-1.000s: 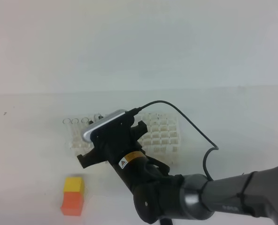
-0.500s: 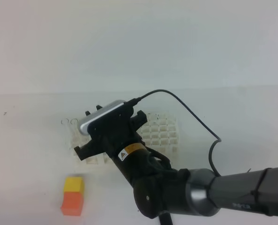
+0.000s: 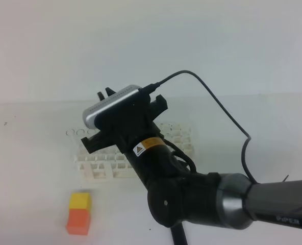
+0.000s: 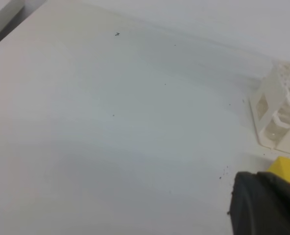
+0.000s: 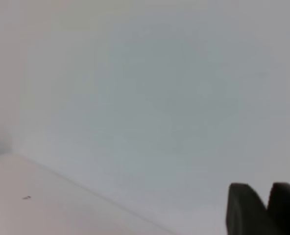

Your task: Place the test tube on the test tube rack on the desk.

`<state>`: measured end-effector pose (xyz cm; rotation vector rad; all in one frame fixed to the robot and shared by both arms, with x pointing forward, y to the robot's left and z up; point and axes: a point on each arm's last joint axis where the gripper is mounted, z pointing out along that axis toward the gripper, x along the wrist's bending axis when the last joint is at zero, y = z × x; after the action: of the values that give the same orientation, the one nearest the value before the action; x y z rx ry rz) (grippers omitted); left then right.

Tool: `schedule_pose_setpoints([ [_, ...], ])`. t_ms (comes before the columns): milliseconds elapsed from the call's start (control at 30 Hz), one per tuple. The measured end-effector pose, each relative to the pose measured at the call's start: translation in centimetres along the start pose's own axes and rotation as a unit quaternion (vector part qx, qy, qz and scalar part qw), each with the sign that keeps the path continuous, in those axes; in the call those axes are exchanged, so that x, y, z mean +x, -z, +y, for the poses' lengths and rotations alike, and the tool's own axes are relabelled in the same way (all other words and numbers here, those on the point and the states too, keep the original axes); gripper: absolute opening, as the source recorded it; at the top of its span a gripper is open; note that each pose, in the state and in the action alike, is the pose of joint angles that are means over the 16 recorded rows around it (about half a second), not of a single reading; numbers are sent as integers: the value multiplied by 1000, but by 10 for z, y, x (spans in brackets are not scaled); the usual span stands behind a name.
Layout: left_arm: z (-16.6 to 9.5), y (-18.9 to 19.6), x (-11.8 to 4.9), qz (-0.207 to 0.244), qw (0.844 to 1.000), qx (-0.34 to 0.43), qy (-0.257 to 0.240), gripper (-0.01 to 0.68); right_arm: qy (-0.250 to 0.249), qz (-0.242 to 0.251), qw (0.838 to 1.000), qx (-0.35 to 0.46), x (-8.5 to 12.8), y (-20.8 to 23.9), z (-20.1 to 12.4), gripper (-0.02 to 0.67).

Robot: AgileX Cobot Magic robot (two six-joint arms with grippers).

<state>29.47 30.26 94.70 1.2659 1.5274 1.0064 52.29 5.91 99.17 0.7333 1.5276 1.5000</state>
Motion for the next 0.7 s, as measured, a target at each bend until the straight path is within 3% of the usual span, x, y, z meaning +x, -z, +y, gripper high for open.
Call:
schedule_pose_setpoints([
  [400,0,0,0,0,1000,0,0,-1,35,-38,998,39,-12,11,-3,4],
  [700,0,0,0,0,1000,0,0,-1,67,-47,996,-33,-40,46,58,-1],
])
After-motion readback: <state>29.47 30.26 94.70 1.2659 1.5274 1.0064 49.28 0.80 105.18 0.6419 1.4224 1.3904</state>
